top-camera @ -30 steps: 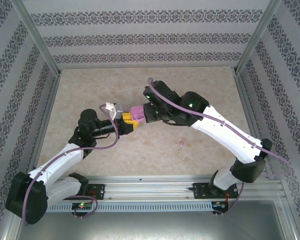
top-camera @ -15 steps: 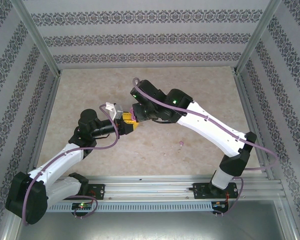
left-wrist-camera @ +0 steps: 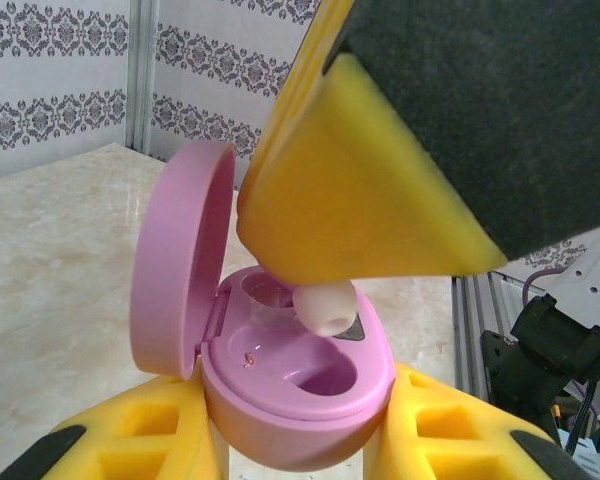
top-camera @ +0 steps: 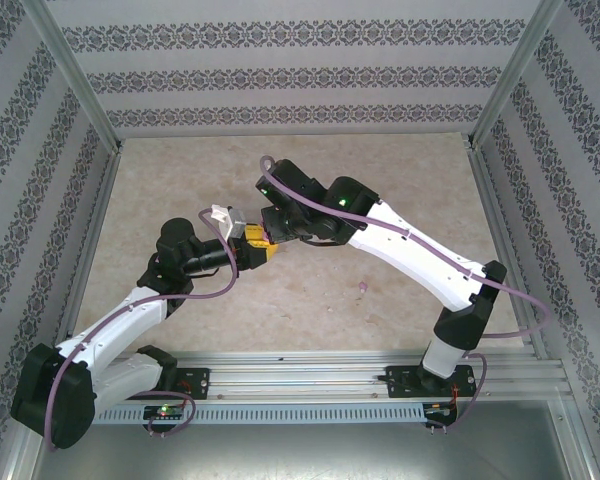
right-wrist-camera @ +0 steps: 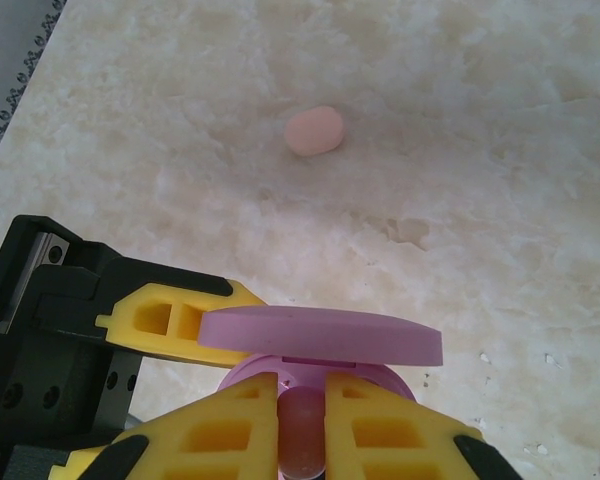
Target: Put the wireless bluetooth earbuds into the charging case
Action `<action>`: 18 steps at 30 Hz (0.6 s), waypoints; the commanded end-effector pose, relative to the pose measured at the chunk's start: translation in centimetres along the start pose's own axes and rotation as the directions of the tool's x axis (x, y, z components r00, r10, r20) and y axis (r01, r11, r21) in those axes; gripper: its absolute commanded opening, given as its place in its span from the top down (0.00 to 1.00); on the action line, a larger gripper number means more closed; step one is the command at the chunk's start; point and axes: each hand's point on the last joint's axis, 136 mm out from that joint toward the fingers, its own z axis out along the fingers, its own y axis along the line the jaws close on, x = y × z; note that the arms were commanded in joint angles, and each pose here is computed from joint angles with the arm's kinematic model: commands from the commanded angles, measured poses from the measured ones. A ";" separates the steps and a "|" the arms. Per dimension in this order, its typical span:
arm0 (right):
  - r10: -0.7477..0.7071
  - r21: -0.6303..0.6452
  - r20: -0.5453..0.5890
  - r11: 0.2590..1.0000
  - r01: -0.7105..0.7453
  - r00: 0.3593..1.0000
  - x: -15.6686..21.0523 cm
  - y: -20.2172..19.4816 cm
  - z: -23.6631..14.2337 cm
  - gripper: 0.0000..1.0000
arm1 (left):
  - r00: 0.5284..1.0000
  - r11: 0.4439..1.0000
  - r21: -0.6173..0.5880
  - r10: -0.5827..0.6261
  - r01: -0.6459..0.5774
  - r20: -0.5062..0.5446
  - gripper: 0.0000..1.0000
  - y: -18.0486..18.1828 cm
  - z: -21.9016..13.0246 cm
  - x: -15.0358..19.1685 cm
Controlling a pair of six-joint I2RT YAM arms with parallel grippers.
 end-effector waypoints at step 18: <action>-0.026 0.002 -0.046 1.000 0.026 0.999 1.1 0.7 0.4 0.76 | 0.999 0.999 0.007 0.033 -0.033 0.003 0.81 -0.4 0.1 -0.1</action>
